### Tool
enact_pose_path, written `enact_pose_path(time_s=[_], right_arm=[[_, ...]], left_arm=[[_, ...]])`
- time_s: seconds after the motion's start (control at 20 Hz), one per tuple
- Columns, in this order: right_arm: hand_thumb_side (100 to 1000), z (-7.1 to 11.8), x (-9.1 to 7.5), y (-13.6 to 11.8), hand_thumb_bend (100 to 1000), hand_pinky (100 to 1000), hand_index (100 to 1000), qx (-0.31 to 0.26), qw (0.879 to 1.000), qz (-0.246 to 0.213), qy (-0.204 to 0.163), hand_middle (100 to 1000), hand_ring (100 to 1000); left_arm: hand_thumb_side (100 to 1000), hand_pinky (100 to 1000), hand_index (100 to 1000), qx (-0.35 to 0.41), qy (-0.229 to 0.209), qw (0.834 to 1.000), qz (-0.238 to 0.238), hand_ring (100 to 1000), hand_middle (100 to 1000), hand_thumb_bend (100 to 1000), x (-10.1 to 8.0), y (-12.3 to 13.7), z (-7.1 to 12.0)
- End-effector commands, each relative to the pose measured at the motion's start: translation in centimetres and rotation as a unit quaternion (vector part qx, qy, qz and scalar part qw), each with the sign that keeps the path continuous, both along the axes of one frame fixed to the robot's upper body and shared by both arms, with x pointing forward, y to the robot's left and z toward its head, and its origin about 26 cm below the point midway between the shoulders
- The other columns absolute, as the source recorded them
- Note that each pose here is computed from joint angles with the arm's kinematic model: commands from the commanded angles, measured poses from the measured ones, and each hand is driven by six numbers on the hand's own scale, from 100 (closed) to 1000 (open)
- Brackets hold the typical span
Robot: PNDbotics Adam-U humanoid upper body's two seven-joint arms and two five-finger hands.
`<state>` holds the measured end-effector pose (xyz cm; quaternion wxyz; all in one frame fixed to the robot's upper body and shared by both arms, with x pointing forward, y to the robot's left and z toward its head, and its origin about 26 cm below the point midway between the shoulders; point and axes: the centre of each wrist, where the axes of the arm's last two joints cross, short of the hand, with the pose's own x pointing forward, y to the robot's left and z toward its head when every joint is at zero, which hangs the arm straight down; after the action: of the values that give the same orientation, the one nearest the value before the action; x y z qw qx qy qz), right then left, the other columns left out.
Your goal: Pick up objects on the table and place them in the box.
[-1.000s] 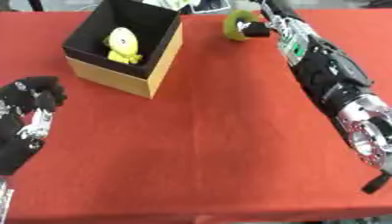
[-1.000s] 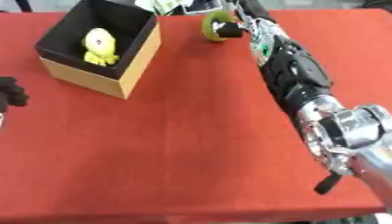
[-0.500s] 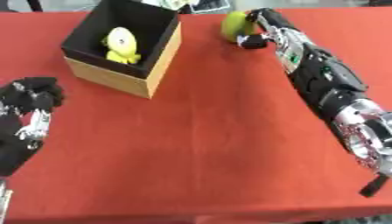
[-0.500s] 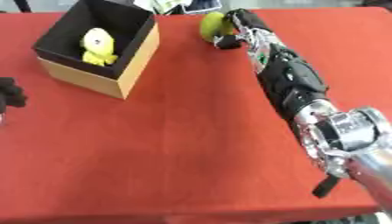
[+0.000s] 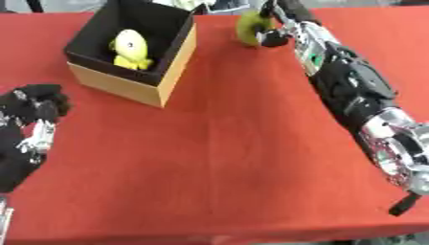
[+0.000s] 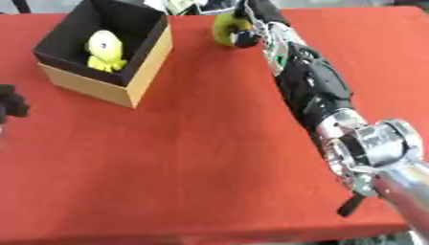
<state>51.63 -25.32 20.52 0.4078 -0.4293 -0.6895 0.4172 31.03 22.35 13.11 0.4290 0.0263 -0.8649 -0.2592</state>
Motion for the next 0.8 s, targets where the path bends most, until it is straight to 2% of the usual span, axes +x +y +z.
enact_pose_path(time_s=[0.05, 0.25, 0.35, 0.5, 0.65, 0.8], right_arm=[[100, 4.9, -0.3, 1.9, 100, 719, 424, -0.002, 0.996, 0.055, -0.075, 625, 774], [100, 7.9, -1.2, 4.5, 100, 721, 417, -0.006, 0.986, 0.126, -0.111, 626, 774], [100, 9.4, -1.8, 6.5, 100, 733, 418, -0.02, 0.977, 0.172, -0.125, 636, 779], [100, 10.8, -2.7, 9.2, 100, 739, 421, -0.042, 0.964, 0.231, -0.127, 643, 781], [100, 10.7, -3.1, 11.1, 100, 746, 428, -0.06, 0.957, 0.261, -0.108, 655, 787], [100, 9.4, -2.9, 12.2, 100, 751, 444, -0.073, 0.957, 0.272, -0.077, 670, 794]], left_arm=[[604, 642, 766, 0.007, -0.01, 1.0, 0.005, 631, 601, 100, -0.1, 0.5, 0.6], [604, 642, 766, 0.008, -0.009, 1.0, 0.004, 631, 601, 100, -0.1, 0.4, 0.5], [604, 642, 766, 0.009, -0.008, 1.0, 0.003, 631, 601, 100, -0.1, 0.4, 0.4], [603, 642, 766, 0.011, -0.007, 1.0, 0.001, 631, 601, 100, -0.1, 0.3, 0.4], [603, 642, 766, 0.012, -0.006, 1.0, -0.003, 630, 601, 100, -0.1, 0.2, 0.3], [602, 642, 766, 0.012, -0.006, 1.0, -0.005, 630, 601, 100, -0.1, 0.2, 0.4]])
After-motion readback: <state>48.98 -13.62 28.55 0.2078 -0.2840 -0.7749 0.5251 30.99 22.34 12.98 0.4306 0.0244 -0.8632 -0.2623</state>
